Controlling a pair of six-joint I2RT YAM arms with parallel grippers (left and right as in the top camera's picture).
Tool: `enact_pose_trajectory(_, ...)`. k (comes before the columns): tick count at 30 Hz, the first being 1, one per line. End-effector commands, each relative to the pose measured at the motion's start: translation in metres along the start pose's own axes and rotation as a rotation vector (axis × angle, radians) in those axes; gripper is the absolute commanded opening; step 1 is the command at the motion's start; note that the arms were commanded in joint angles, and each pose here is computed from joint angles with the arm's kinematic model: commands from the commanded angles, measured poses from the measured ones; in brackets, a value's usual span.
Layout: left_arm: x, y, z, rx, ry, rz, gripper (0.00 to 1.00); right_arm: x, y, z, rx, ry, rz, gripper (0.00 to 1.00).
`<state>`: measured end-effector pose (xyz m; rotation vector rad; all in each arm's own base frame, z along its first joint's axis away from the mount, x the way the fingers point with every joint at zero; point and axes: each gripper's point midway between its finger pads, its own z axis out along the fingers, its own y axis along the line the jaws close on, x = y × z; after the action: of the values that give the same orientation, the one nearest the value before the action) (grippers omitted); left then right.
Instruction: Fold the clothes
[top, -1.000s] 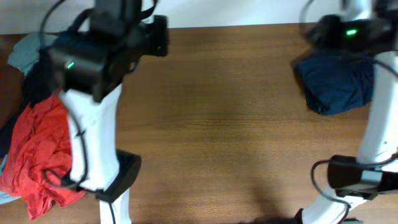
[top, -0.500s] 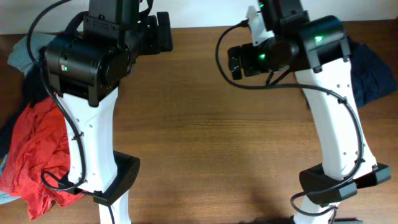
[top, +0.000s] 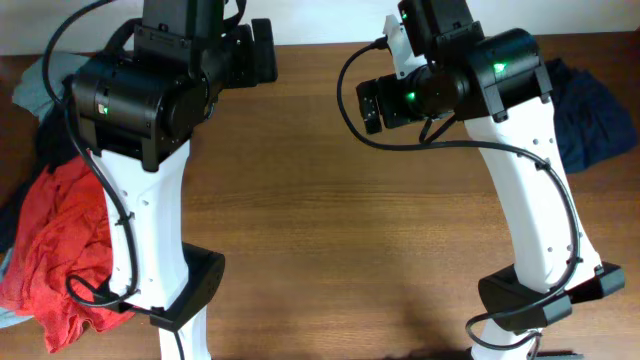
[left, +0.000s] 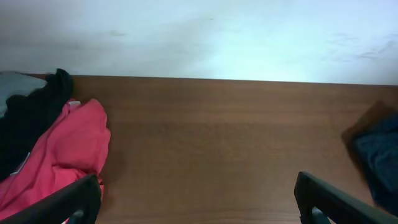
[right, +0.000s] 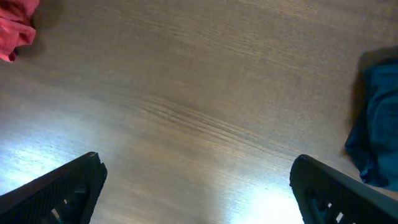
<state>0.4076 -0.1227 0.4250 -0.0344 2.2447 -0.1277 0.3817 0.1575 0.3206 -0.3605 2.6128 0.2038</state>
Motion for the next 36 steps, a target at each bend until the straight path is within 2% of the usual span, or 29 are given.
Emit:
enact_pose_trajectory(1, 0.001, 0.003, 0.006, -0.022, 0.008, -0.008, 0.99, -0.001, -0.001, -0.009, 0.018, -0.022, -0.009, 0.99)
enact_pose_trajectory(6, 0.001, 0.003, 0.006, -0.022, 0.008, -0.008, 0.99, 0.004, -0.023, -0.010, 0.129, 0.002, -0.077, 0.99)
enact_pose_trajectory(9, 0.001, 0.003, 0.006, -0.022, 0.008, -0.008, 0.99, 0.000, -0.028, -0.021, 0.163, -0.038, -0.077, 0.98)
enact_pose_trajectory(15, 0.001, 0.003, 0.006, -0.022, 0.008, -0.008, 0.99, -0.028, -0.021, -0.085, 0.122, -0.311, -0.064, 0.99)
enact_pose_trajectory(19, 0.001, 0.003, 0.006, -0.022, 0.008, -0.008, 0.99, -0.029, -0.044, -0.129, 0.156, -0.491, -0.007, 0.98)
enact_pose_trajectory(23, 0.001, 0.003, 0.006, -0.022, 0.008, -0.008, 0.99, -0.024, -0.069, -0.152, 0.140, -0.656, 0.048, 0.99)
enact_pose_trajectory(29, 0.001, 0.003, 0.006, -0.022, 0.008, -0.008, 0.99, 0.010, -0.099, -0.175, 0.153, -0.896, 0.078, 0.99)
enact_pose_trajectory(36, 0.001, 0.003, 0.006, -0.022, 0.008, -0.008, 0.99, 0.082, -0.109, -0.156, 0.233, -0.992, 0.098, 0.99)
